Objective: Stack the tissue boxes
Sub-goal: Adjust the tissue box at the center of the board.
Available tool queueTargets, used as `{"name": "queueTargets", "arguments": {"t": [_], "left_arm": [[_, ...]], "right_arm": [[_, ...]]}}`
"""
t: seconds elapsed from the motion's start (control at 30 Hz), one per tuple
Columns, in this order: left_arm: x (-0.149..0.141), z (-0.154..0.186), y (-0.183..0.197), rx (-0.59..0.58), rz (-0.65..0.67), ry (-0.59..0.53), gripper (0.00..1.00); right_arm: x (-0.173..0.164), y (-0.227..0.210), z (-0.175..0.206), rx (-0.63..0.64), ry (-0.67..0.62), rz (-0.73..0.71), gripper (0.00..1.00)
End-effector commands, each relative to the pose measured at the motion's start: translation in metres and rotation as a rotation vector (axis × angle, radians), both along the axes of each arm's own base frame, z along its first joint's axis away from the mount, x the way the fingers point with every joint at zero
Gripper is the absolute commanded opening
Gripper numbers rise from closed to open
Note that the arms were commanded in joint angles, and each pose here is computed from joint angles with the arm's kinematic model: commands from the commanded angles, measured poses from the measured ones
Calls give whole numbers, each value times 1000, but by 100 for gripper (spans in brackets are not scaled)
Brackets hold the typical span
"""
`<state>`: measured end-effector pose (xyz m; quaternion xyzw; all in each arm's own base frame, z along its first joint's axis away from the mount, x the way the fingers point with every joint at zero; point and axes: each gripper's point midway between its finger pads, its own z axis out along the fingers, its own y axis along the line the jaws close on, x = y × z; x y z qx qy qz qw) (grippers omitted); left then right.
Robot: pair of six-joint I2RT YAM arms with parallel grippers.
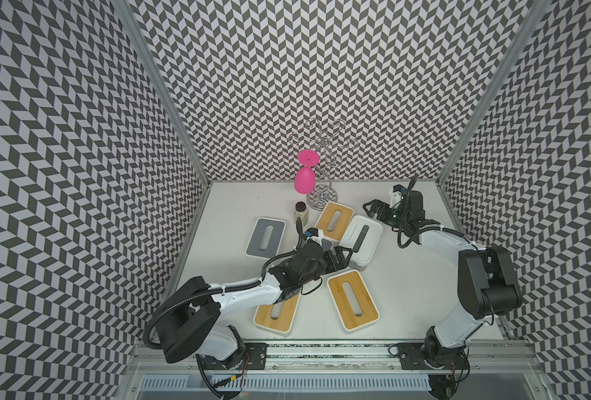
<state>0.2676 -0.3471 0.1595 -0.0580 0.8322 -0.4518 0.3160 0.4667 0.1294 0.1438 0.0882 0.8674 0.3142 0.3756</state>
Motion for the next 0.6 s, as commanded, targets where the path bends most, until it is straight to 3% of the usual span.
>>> {"name": "queueTargets", "arguments": {"t": [0.0, 0.57], "left_arm": [[13, 16, -14, -56, 25, -33, 99], [51, -27, -38, 40, 54, -16, 100]], "right_arm": [[5, 9, 2, 8, -6, 40, 99], [-4, 6, -19, -26, 46, 58, 99]]}}
